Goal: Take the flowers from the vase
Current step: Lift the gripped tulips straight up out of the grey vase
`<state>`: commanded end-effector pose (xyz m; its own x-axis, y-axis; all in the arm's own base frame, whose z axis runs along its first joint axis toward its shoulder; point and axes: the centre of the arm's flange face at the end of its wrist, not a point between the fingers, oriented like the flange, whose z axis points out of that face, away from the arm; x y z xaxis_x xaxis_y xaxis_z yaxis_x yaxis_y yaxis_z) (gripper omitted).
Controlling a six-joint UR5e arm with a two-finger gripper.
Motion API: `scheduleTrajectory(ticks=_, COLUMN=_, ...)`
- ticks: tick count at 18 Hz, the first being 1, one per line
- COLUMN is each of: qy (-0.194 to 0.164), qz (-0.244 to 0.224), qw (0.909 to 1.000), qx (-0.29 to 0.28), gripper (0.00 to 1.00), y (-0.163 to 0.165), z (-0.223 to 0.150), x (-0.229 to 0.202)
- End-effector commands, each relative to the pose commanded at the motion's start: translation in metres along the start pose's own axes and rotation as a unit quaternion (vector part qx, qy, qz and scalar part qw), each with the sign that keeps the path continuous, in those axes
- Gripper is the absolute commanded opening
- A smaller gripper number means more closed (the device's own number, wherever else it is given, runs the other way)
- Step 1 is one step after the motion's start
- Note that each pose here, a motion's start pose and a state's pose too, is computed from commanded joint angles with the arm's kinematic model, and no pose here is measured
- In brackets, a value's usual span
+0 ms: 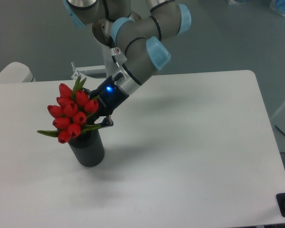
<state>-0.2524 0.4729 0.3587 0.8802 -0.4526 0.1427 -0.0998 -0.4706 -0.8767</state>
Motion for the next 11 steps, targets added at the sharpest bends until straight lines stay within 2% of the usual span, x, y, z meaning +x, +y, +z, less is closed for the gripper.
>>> scheduleTrajectory(ticks=3, qy=-0.005, qz=-0.012, qw=0.9998, qx=0.012, gripper=0.32, y=-0.019, z=-0.009, x=0.002)
scheduleTrajectory(ticks=11, qy=-0.022, qz=-0.016, qw=0.9994, qx=0.023, gripper=0.32, y=-0.044, z=-0.028, x=0.003)
